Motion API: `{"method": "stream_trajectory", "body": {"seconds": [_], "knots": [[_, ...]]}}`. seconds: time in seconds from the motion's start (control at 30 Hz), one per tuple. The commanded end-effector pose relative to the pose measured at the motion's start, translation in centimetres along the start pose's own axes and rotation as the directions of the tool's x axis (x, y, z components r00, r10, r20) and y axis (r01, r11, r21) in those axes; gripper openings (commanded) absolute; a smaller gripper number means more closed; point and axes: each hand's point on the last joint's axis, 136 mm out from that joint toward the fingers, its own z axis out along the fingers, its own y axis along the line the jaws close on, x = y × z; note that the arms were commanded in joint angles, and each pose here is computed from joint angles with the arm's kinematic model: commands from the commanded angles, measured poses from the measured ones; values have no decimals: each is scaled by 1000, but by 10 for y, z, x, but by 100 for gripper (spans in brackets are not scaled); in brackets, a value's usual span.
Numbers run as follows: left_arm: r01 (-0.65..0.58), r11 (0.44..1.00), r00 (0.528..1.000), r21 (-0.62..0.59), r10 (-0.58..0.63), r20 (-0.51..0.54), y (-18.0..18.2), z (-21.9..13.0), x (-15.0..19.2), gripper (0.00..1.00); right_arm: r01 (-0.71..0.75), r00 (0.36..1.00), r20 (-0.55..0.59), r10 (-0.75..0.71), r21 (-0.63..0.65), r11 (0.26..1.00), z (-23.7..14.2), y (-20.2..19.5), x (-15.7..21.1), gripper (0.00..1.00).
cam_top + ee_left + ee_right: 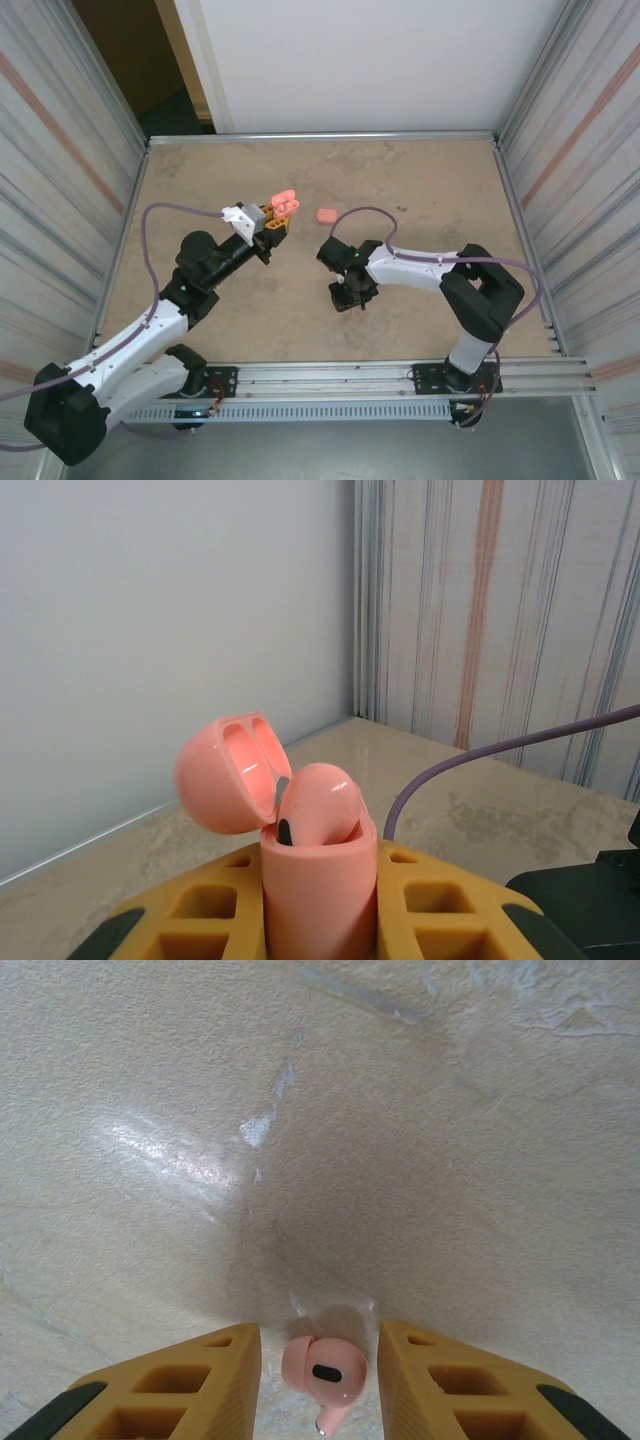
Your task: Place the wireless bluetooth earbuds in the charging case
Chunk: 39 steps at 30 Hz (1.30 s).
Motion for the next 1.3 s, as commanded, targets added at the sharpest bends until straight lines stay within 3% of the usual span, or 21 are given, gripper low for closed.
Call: {"method": "stream_trajectory", "body": {"seconds": [0.0, 0.6, 0.9, 1.27], "knots": [[-31, 999, 999, -21, 32, 42, 4, -3, -17, 0, 5, 1000, -14, -5, -13, 1000, 1, 3, -2, 34], [-33, 999, 999, -20, 34, 43, 4, -3, -18, 0, 13, 1000, -11, -13, -1, 1000, -3, 1, 0, 25], [-26, 1000, 998, -11, 27, 49, 3, -1, -20, 0, 23, 994, 104, -22, -3, 1000, -33, -3, -18, 25], [42, 999, 997, 31, -44, 65, -1, 9, -21, 0, 13, 947, 320, -17, 15, 1000, -98, -25, -58, 25]]}}
